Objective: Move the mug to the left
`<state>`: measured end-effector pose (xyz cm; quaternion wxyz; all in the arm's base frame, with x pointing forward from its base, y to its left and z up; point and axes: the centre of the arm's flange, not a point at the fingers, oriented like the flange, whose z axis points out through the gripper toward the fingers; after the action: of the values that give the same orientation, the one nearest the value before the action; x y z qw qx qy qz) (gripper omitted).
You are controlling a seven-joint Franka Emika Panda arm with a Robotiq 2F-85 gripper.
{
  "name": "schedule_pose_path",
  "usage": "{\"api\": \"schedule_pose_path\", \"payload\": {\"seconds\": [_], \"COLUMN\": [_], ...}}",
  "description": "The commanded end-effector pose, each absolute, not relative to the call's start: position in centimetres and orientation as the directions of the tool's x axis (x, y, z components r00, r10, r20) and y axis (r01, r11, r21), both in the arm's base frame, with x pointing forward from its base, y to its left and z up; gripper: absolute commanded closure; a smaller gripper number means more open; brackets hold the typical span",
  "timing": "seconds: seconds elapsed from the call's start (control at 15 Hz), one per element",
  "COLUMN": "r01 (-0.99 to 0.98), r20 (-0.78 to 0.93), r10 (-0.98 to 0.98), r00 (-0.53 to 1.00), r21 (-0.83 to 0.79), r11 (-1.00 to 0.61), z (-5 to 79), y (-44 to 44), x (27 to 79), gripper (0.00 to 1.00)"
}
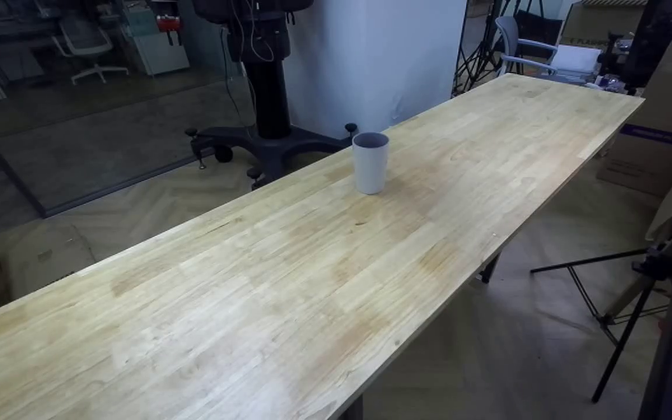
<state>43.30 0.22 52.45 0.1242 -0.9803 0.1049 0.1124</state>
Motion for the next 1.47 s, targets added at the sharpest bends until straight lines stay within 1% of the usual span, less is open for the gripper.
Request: {"api": "schedule_pose_path", "payload": {"seconds": [0.0,0.2,0.4,0.53,0.6,0.8,0.93,1.2,1.33,1.4], "r01": [-0.259,-0.295,-0.297,-0.304,-0.285,-0.289,-0.243,-0.186,-0.123,-0.079], "r20": [-0.132,0.005,0.063,0.040,0.049,0.029,0.033,0.092,0.075,0.046], "r10": [-0.239,-0.296,-0.294,-0.302,-0.284,-0.288,-0.241,-0.174,-0.113,-0.073], "r00": [0.962,0.955,0.954,0.953,0.958,0.957,0.970,0.980,0.991,0.996], "r21": [-0.171,-0.069,0.030,0.060,0.027,0.047,0.070,0.137,0.149,0.129], "r11": [-0.950,-0.953,-0.955,-0.951,-0.958,-0.956,-0.967,-0.973,-0.981,-0.989], "z": [52.0,50.9,48.6,46.9,47.1,45.3,44.7,42.8,41.3,40.5], "y": [-1.8,-5.5,-9.0,-10.3,-9.4,-10.3,-10.4,-12.1,-13.1,-13.6], "x": [46.3,50.0,53.5,55.1,52.1,53.9,54.3,58.3,60.5,61.8], "gripper": [0.00,0.00,0.00,0.00,0.00,0.00,0.00,0.00,0.00,0.00]}}
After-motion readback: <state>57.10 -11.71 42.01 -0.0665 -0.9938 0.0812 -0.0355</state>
